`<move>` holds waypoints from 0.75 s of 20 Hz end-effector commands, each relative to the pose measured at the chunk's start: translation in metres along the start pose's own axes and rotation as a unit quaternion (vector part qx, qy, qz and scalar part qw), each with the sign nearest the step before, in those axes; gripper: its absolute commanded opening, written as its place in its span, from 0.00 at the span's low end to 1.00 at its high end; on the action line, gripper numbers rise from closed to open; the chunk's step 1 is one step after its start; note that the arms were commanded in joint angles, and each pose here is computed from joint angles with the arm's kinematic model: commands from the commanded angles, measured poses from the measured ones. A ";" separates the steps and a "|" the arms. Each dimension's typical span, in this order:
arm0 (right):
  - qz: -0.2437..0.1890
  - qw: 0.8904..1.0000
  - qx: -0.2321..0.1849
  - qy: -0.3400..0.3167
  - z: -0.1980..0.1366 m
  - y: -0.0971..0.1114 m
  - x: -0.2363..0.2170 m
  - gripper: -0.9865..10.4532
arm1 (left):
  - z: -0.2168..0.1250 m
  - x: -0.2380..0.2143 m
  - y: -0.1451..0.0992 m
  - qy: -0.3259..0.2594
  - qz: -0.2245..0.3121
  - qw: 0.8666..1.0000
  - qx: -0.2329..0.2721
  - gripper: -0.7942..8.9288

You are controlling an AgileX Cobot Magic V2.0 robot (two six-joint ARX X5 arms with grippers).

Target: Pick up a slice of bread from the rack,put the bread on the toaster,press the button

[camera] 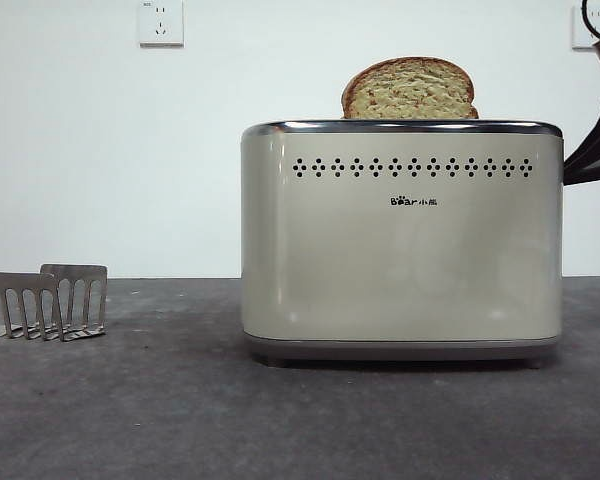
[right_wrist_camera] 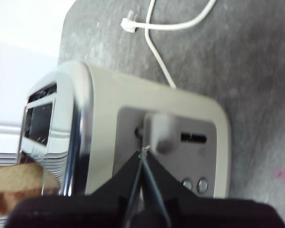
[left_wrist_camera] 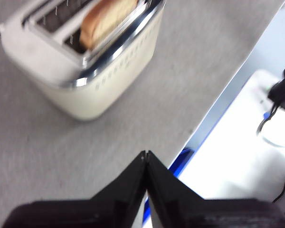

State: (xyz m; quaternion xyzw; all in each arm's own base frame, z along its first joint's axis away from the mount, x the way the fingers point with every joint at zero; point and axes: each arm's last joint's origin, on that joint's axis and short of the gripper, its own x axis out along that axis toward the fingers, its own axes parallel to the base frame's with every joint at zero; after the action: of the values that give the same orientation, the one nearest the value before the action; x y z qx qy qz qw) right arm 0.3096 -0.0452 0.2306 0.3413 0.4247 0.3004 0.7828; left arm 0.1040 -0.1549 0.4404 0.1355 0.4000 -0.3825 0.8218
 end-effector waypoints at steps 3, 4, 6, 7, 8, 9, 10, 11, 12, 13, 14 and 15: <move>-0.009 1.000 -0.009 -0.007 0.012 -0.001 0.002 0.08 | -0.022 0.016 0.003 0.038 0.015 0.998 -0.038 0.07; -0.012 1.000 -0.004 -0.006 0.015 -0.003 0.003 0.08 | -0.025 0.019 0.003 0.044 0.017 0.998 -0.040 0.07; -0.012 1.000 0.003 -0.001 0.016 -0.006 0.006 0.08 | -0.026 0.020 0.003 0.046 0.018 0.998 -0.040 0.07; -0.011 1.000 0.003 0.003 0.016 -0.006 0.009 0.08 | -0.026 0.020 0.003 0.046 0.018 0.998 -0.040 0.07; -0.011 1.000 0.005 0.007 0.016 -0.007 0.012 0.08 | -0.026 0.020 0.004 0.046 0.019 0.998 -0.040 0.07; -0.010 1.000 0.007 0.011 0.016 -0.009 0.014 0.08 | -0.026 0.020 0.004 0.045 0.023 0.998 -0.040 0.07; -0.010 1.000 0.010 0.015 0.015 -0.010 0.017 0.08 | -0.026 0.020 0.004 0.043 0.032 0.998 -0.040 0.07; -0.010 1.000 0.012 0.018 0.015 -0.012 0.019 0.08 | -0.026 0.020 0.005 0.041 0.039 0.998 -0.041 0.07; -0.010 1.000 0.016 0.023 0.014 -0.014 0.022 0.08 | -0.026 0.020 0.005 0.040 0.043 0.997 -0.043 0.07; -0.013 0.999 0.020 0.027 0.014 -0.017 0.025 0.08 | -0.026 0.020 0.005 0.040 0.043 0.997 -0.044 0.07; -0.015 0.999 0.026 0.031 0.013 -0.020 0.027 0.08 | -0.026 0.020 0.005 0.040 0.043 0.997 -0.044 0.07; -0.020 0.999 0.030 0.036 0.012 -0.022 0.030 0.08 | -0.026 0.020 0.005 0.040 0.043 0.997 -0.044 0.07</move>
State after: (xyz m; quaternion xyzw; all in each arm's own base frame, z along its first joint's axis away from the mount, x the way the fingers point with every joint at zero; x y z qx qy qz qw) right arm 0.3366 -0.0399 0.2122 0.3415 0.4554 0.2909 0.7690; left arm 0.1016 -0.1481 0.4092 0.1355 0.4419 -0.3251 0.8250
